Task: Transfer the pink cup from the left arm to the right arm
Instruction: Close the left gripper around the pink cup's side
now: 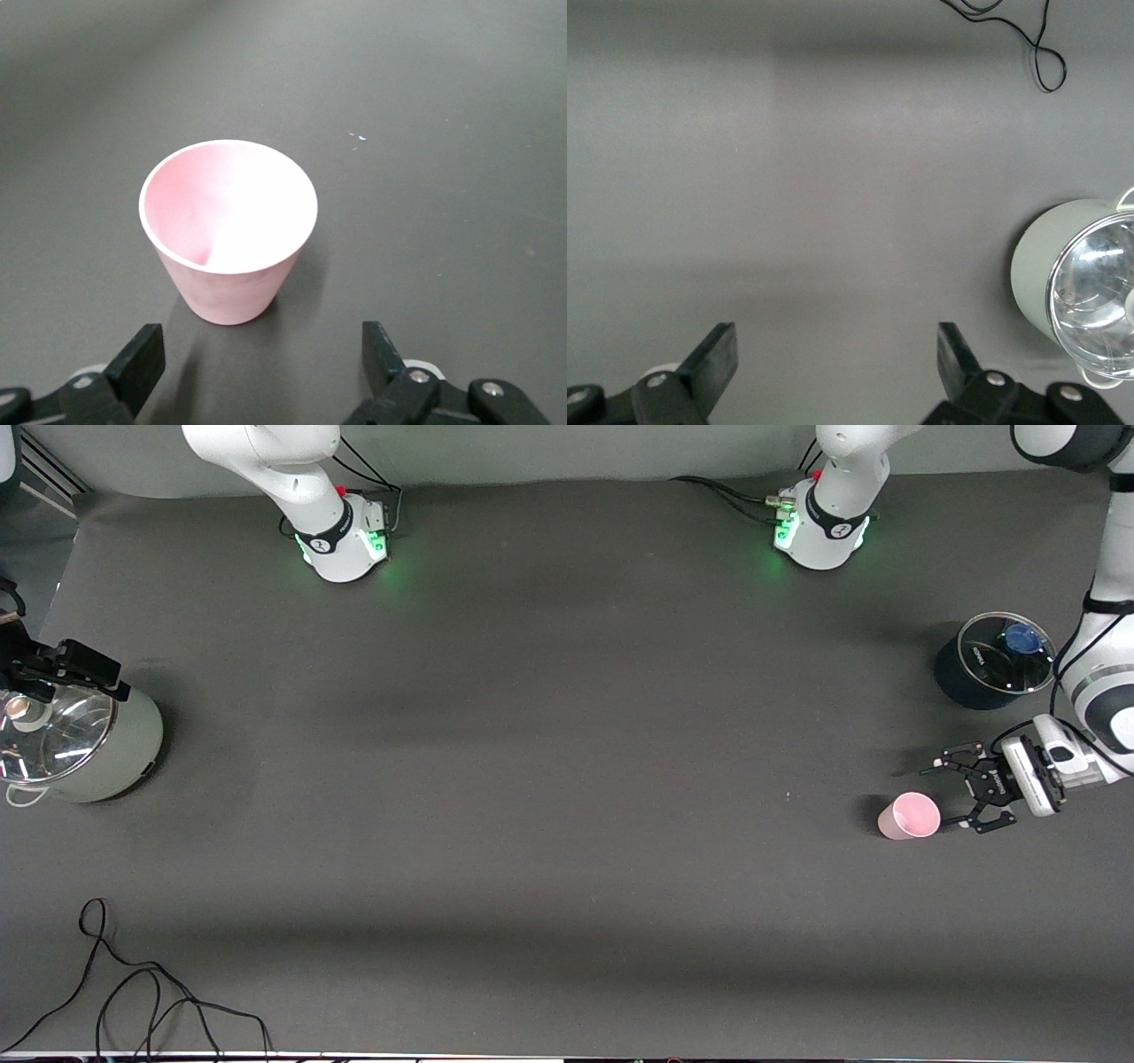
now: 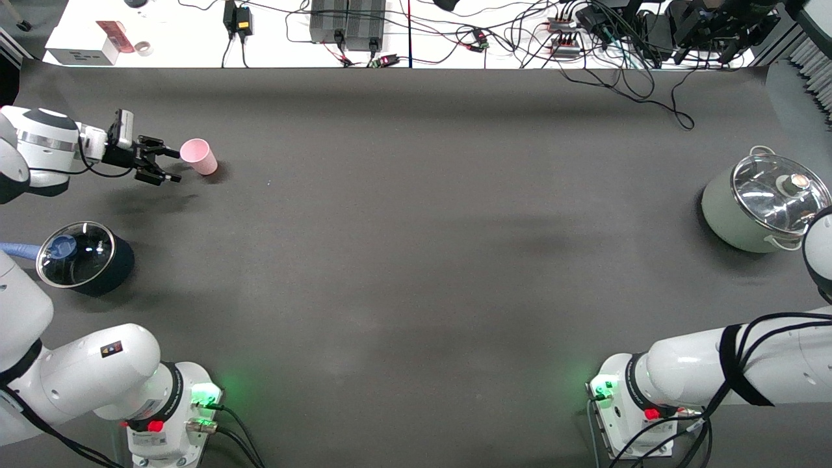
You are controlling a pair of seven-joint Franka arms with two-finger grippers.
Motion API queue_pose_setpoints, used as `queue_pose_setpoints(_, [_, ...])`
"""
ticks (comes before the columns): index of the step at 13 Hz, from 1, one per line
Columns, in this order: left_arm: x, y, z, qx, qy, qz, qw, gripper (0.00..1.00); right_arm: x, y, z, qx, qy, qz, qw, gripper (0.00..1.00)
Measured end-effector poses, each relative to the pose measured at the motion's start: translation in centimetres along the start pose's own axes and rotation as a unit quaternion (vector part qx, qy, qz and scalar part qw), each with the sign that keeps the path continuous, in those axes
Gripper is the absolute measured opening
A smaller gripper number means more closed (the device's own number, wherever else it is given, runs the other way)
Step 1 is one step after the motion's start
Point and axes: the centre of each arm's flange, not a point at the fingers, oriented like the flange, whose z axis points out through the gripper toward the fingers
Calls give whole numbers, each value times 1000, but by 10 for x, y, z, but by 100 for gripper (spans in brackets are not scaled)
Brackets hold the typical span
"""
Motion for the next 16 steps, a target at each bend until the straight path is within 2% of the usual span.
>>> queue_pose_setpoints(3, [-6,-8,15,9,24,19,999,100,0,0,0,0,0,0,1000,100])
queue_pose_setpoints(9, [-4,-9,45,-1,62,19,998,100,-3,2,-9,0,-4,2,1000,100])
queue_pose_setpoints(11, [1,-14,53,-2,71,30,997,95,-3,1,-8,0,-4,1,1000,100])
queue_pose_setpoints(12, [4,-17,58,0,77,41,996,88,-3,1,-8,0,-5,1,1000,100])
queue_pose_setpoints(13, [7,-21,63,2,85,50,995,74,-2,1,-7,0,-5,1,1000,100])
queue_pose_setpoints(14, [10,-23,67,4,91,54,994,68,-2,1,-6,0,-6,1,1000,100])
queue_pose_setpoints(16, [17,-27,74,4,99,60,993,68,-1,1,-4,0,-9,1,1000,100])
